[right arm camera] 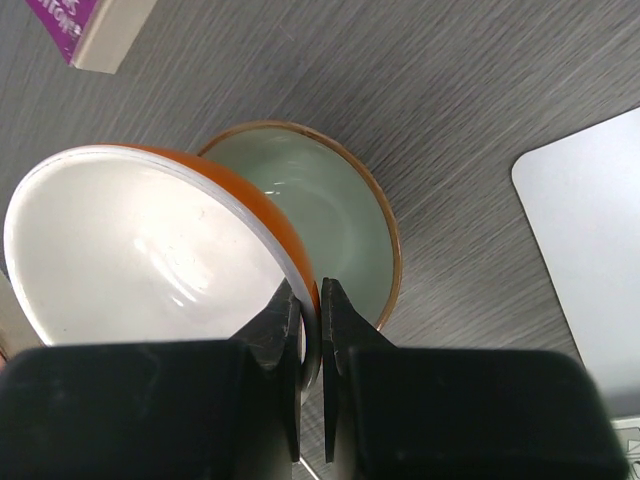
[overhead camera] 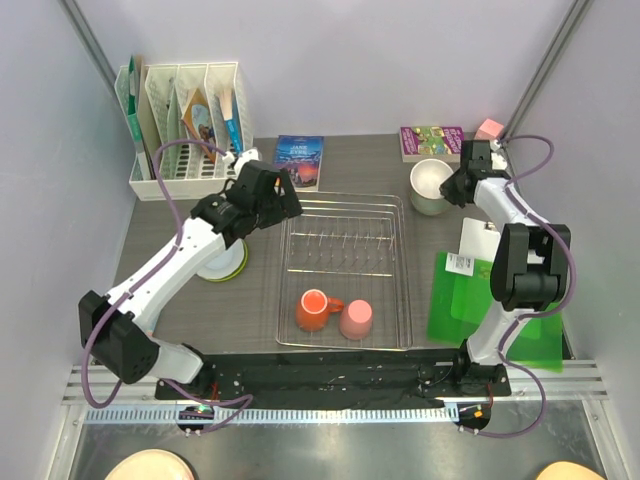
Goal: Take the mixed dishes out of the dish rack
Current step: Place the bowl at the center of the board, then move the dish rack to the center of the board, then pick up the cup from the dish rack.
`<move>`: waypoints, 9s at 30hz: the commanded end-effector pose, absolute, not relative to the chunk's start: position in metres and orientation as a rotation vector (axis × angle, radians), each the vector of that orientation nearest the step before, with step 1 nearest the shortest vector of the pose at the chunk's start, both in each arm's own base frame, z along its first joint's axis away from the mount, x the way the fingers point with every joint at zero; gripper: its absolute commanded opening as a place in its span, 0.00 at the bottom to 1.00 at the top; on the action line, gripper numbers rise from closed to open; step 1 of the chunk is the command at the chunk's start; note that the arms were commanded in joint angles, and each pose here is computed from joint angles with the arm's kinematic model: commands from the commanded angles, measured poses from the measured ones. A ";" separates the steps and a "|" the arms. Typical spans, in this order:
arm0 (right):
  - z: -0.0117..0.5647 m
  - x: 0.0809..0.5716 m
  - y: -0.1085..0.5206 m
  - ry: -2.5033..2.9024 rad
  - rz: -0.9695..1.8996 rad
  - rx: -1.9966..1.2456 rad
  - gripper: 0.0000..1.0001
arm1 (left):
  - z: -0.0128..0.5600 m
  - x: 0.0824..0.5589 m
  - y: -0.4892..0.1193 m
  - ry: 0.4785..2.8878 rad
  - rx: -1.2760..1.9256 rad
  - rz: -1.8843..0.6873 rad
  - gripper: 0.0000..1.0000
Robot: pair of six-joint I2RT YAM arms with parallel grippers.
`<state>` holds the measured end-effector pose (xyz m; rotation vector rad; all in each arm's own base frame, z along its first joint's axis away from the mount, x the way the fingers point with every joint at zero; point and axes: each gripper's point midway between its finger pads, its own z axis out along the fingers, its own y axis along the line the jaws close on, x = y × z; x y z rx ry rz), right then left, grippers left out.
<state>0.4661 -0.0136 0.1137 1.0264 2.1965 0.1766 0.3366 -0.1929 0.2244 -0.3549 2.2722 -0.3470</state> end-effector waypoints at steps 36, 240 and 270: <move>0.227 0.424 -0.005 1.897 0.302 0.905 0.57 | 0.219 0.343 -0.197 2.304 -0.335 -0.329 1.00; 0.269 0.380 0.207 2.031 0.506 0.029 0.83 | 0.241 0.425 -0.171 2.289 -0.317 -0.397 0.99; 0.161 0.248 0.269 2.034 0.639 -0.409 0.86 | 0.230 0.331 -0.184 2.129 -0.162 -0.544 1.00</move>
